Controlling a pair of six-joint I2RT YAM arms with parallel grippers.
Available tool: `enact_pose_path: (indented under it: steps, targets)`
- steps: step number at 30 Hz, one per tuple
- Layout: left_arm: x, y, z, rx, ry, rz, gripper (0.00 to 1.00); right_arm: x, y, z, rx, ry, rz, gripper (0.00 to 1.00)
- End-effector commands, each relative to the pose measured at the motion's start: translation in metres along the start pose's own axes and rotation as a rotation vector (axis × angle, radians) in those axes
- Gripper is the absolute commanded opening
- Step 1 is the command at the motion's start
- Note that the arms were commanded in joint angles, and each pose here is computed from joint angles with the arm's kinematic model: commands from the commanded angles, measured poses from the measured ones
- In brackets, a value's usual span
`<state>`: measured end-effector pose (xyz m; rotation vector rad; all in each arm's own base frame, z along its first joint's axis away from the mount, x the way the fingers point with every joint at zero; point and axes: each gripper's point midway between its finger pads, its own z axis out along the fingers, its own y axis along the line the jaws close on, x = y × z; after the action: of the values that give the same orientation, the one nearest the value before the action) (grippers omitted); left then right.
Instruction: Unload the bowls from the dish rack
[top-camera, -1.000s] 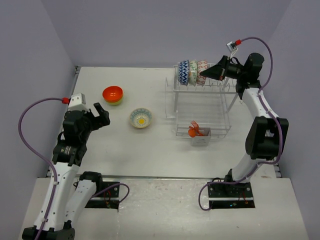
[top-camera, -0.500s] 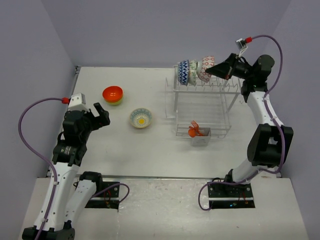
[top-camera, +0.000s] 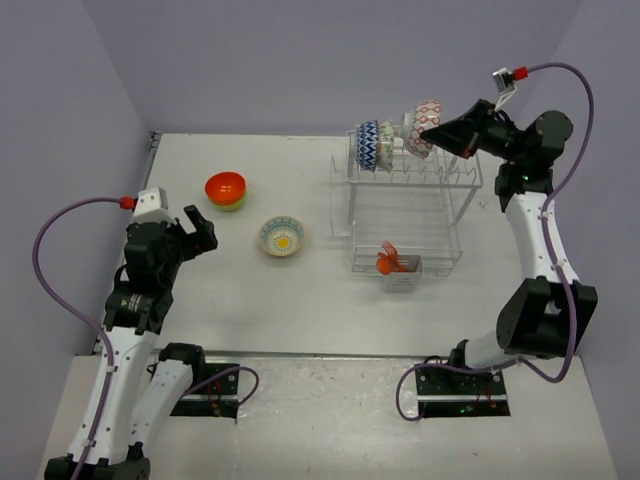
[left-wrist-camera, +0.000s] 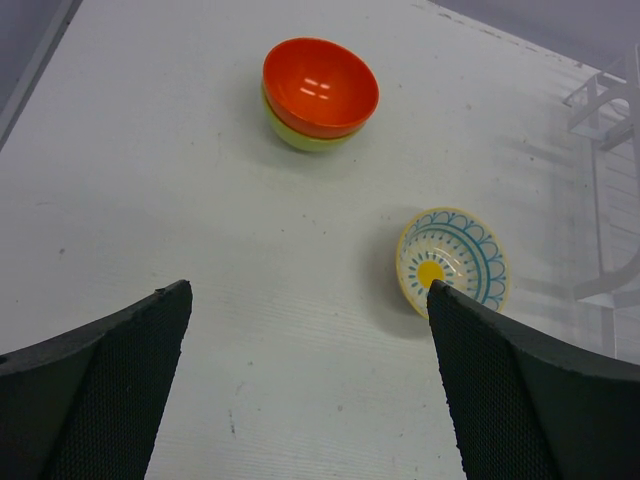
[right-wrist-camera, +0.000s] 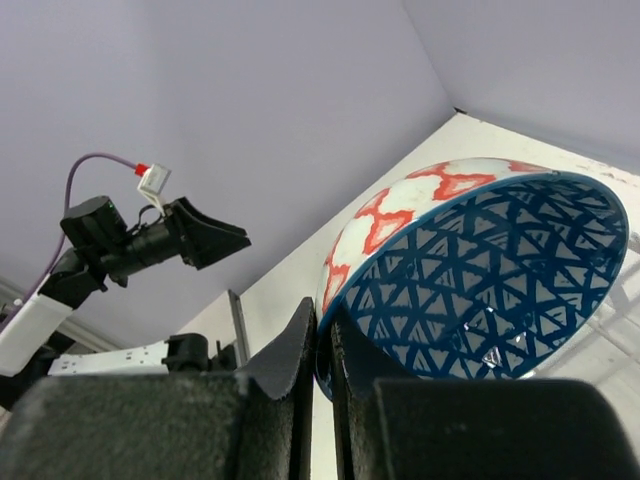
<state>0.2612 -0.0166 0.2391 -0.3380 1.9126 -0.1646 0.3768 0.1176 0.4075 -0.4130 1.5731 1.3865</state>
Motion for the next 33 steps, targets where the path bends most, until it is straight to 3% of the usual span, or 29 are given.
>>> enact_pose_path:
  steps: [1, 2, 3, 4, 7, 11, 16, 18, 19, 23, 27, 33]
  targets:
    - [-0.014, 0.006, -0.004, -0.042, -0.067, -0.014, 1.00, -0.017, 0.069, 0.008, -0.053, -0.021, -0.204, 0.00]
    - [-0.017, 0.009, -0.006, -0.054, -0.081, -0.027, 1.00, 0.000, 0.069, 0.018, -0.030, 0.031, -0.204, 0.00]
    - [-0.019, 0.014, -0.008, -0.085, -0.092, -0.034, 1.00, -0.017, 0.092, 0.023, 0.025, -0.019, -0.302, 0.00]
    - [-0.023, 0.016, -0.012, -0.096, -0.111, -0.051, 1.00, 0.016, 0.098, 0.040, 0.055, 0.078, -0.336, 0.00]
    - [-0.030, 0.032, -0.023, -0.178, -0.161, -0.091, 1.00, 0.044, 0.127, 0.062, 0.133, 0.123, -0.487, 0.00]
    - [-0.039, 0.046, -0.038, -0.249, -0.225, -0.135, 1.00, 0.087, 0.144, 0.074, 0.175, 0.137, -0.523, 0.00]
    - [-0.044, 0.056, -0.048, -0.299, -0.257, -0.171, 1.00, 0.162, 0.145, 0.098, 0.262, 0.317, -0.636, 0.00]
    - [-0.044, 0.057, -0.048, -0.307, -0.259, -0.173, 1.00, 0.172, 0.132, 0.100, 0.385, 0.355, -0.692, 0.00]
    - [-0.045, 0.057, -0.049, -0.306, -0.261, -0.173, 1.00, 0.200, 0.128, 0.106, 0.399, 0.449, -0.720, 0.00]
    - [-0.044, 0.057, -0.048, -0.308, -0.257, -0.172, 1.00, 0.235, 0.111, 0.112, 0.588, 0.601, -0.852, 0.00]
    - [-0.044, 0.058, -0.048, -0.314, -0.255, -0.170, 1.00, 0.264, 0.113, 0.126, 0.637, 0.699, -0.931, 0.00]
    - [-0.045, 0.058, -0.049, -0.317, -0.259, -0.173, 1.00, 0.310, 0.120, 0.142, 0.572, 0.836, -0.980, 0.00]
